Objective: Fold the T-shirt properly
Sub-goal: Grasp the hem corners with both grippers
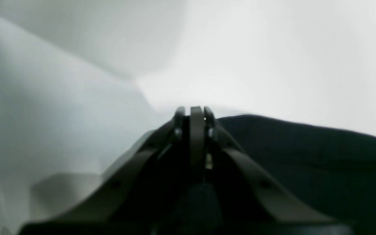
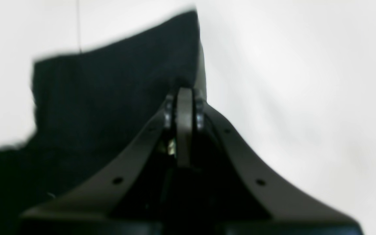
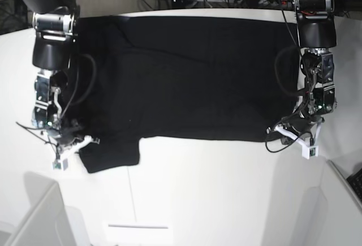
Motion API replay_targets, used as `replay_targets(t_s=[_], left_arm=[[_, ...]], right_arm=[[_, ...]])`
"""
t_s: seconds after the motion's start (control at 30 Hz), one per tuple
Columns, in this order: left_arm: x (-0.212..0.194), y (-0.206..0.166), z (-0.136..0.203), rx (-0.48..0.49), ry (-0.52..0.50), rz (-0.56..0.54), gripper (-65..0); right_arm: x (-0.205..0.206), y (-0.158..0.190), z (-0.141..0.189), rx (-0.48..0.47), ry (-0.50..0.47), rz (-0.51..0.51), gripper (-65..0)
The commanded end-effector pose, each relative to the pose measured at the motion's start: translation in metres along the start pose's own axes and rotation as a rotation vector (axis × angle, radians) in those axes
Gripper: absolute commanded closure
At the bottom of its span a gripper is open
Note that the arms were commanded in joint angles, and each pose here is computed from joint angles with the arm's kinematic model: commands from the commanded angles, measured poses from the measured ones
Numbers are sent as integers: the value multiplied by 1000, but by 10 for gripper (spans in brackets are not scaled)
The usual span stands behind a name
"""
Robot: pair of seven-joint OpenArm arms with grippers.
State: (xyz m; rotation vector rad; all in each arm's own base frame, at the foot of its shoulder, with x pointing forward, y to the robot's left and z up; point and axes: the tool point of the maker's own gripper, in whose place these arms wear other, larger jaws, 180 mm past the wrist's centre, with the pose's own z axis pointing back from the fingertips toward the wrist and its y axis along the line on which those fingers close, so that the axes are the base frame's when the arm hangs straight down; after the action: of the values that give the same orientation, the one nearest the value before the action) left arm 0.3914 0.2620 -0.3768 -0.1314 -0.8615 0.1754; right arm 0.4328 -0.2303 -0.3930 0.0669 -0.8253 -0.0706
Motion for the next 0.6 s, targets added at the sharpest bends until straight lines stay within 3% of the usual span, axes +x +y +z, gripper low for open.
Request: replay_targets(t_s=[0.0, 0.1, 0.3, 0.57], left_arm=[[20, -3, 6, -11, -56, -20, 0], [20, -8, 14, -21, -59, -36, 0], [35, 19, 50, 34, -111, 15, 0], [18, 4, 71, 14, -86, -29, 0]], right_arm=[[34, -3, 8, -1, -89, 12, 0], [32, 0, 16, 1, -108, 30, 0], [26, 3, 25, 3, -98, 51, 0], [22, -13, 49, -34, -103, 20, 0]])
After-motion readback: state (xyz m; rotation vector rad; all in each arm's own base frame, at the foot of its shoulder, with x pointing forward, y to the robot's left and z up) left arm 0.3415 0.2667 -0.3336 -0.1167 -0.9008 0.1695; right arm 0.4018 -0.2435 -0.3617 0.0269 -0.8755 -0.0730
